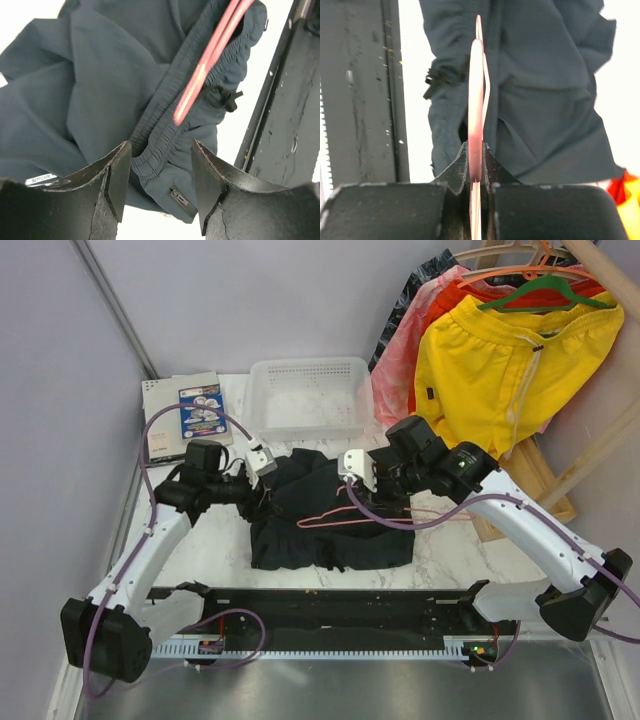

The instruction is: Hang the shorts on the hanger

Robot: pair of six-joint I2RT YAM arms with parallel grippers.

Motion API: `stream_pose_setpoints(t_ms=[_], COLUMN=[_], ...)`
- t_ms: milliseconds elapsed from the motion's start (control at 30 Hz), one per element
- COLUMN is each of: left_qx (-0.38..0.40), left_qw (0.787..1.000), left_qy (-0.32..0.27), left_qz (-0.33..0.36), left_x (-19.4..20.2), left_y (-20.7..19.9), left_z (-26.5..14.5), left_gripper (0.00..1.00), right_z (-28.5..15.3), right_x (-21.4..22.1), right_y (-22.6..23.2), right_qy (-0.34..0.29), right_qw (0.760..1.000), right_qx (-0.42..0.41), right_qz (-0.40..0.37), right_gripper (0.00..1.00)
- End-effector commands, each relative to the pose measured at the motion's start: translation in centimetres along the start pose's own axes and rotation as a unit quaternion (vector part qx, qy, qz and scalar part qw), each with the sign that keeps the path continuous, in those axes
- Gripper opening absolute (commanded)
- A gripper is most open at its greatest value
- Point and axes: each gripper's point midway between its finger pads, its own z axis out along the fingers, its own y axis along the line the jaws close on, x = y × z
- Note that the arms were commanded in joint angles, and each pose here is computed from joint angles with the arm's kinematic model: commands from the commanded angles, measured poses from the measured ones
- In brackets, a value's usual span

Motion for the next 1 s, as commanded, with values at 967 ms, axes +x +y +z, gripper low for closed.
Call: stream_pose_setpoints(t_ms=[967], left_qx=[0.243], left_qw=[0.899], left_qy=[0.187], left_qz=[0.313], left_x=[10.1], left_y=[-0.7], left_z=[3.8], left_gripper=[0.32], right_z=[-0.8], right_x=[-1.0], right_y=[-4.1], right_qy=[-0.025], right_qw=[0.999], right_qx=[-0.018], right_qz=[0.028], right_gripper=[0.00])
